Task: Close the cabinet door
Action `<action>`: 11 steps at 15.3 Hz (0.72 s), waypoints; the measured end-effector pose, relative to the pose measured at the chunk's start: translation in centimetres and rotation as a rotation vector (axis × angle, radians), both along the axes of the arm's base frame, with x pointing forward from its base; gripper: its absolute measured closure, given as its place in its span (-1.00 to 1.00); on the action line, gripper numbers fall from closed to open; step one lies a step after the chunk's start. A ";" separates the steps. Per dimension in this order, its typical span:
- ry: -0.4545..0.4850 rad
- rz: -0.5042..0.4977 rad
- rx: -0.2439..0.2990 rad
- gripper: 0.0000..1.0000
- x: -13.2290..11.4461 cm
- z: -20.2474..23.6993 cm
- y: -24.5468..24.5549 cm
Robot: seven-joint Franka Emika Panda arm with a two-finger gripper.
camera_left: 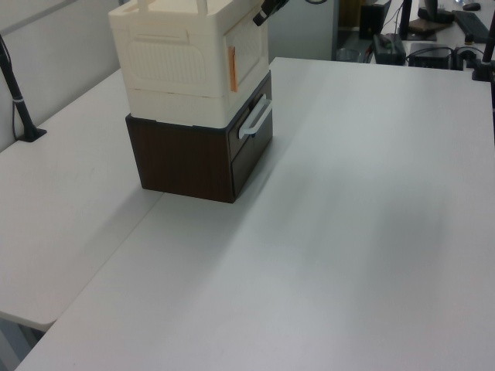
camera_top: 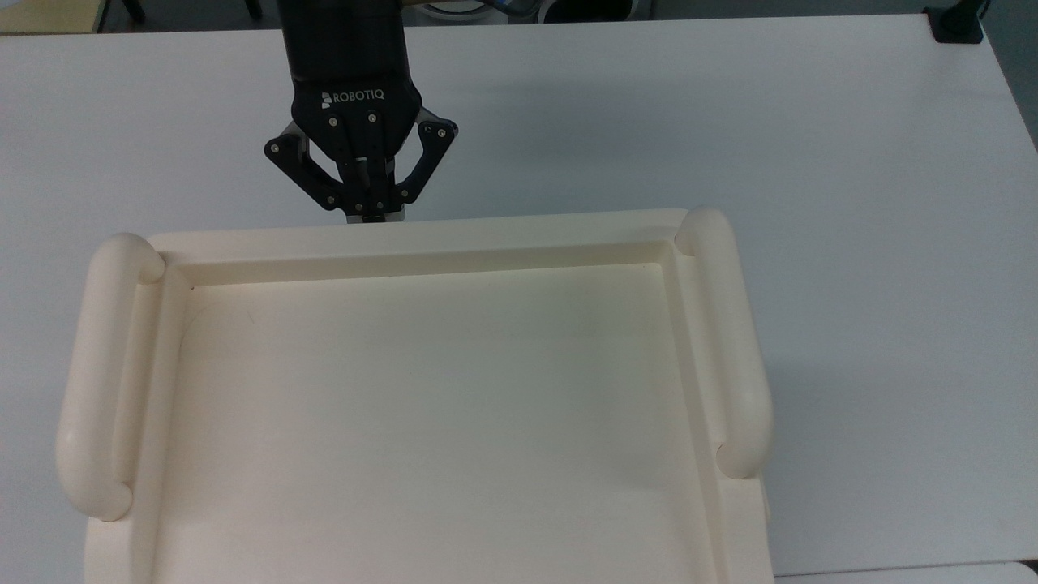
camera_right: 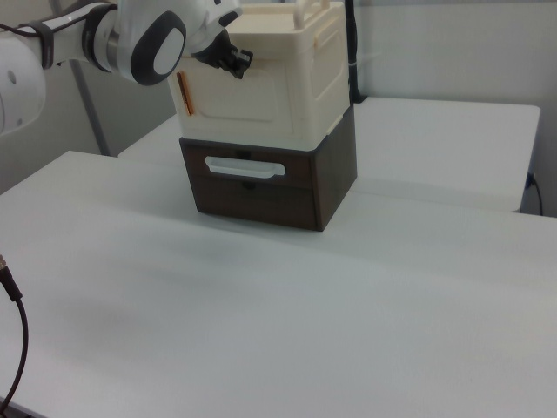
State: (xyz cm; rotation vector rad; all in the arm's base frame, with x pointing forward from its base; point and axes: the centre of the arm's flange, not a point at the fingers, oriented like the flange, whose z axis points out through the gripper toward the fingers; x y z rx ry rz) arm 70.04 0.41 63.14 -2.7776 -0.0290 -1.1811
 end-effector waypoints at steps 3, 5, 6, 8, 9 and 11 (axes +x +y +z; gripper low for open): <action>-0.001 0.000 0.000 0.98 0.0 -0.1 0.0; -0.001 0.000 0.000 0.98 0.0 -0.1 0.0; -0.001 0.000 0.000 0.98 0.0 0.0 0.0; -0.024 -0.005 -0.002 0.98 0.1 0.2 0.0; -0.040 -0.009 -0.003 0.98 0.2 0.3 -0.1; -0.047 -0.010 -0.004 0.98 0.2 0.2 0.0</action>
